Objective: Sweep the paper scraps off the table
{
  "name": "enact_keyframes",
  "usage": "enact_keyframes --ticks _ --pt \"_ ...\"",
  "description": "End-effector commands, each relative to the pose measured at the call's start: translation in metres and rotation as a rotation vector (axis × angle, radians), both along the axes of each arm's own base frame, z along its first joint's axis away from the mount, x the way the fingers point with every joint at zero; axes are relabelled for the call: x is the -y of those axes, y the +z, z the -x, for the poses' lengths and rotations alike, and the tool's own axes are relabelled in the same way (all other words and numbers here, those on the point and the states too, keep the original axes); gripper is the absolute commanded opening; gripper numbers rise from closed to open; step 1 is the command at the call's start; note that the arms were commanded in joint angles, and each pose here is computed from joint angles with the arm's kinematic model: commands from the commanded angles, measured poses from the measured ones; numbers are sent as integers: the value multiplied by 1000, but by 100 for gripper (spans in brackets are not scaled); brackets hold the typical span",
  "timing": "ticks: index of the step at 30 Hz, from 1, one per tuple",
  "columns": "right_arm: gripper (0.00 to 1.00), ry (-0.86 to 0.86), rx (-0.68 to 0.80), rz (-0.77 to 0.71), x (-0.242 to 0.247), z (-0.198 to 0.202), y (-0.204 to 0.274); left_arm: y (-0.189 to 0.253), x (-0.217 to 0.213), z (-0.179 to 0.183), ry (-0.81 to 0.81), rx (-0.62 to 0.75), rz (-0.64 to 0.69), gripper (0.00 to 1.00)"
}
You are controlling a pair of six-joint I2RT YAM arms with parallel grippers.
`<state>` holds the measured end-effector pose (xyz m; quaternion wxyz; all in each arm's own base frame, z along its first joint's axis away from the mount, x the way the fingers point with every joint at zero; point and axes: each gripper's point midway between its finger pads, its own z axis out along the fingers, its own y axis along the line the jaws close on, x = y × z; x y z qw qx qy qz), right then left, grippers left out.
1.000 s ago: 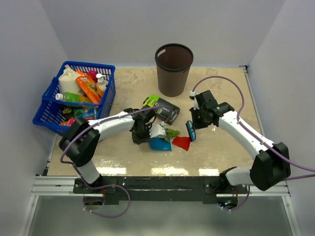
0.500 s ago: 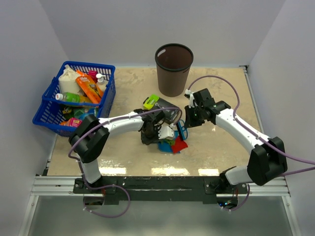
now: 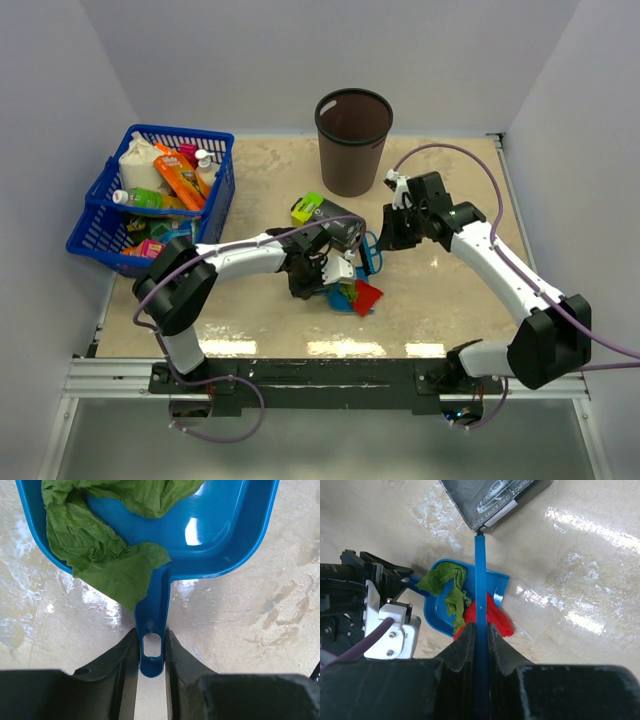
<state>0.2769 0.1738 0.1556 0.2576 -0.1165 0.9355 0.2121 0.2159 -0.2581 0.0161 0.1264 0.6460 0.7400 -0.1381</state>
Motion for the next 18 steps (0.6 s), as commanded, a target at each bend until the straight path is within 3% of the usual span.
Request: enact_keyframes --ticks 1,13,18 --pt "0 27 54 -73 -10 -5 26 11 14 0 -17 21 101 0" --pt "0 -122 197 -81 29 -54 70 25 16 1 -24 33 137 0" --pt "0 -277 272 158 81 -72 58 34 18 0 -28 47 151 0"
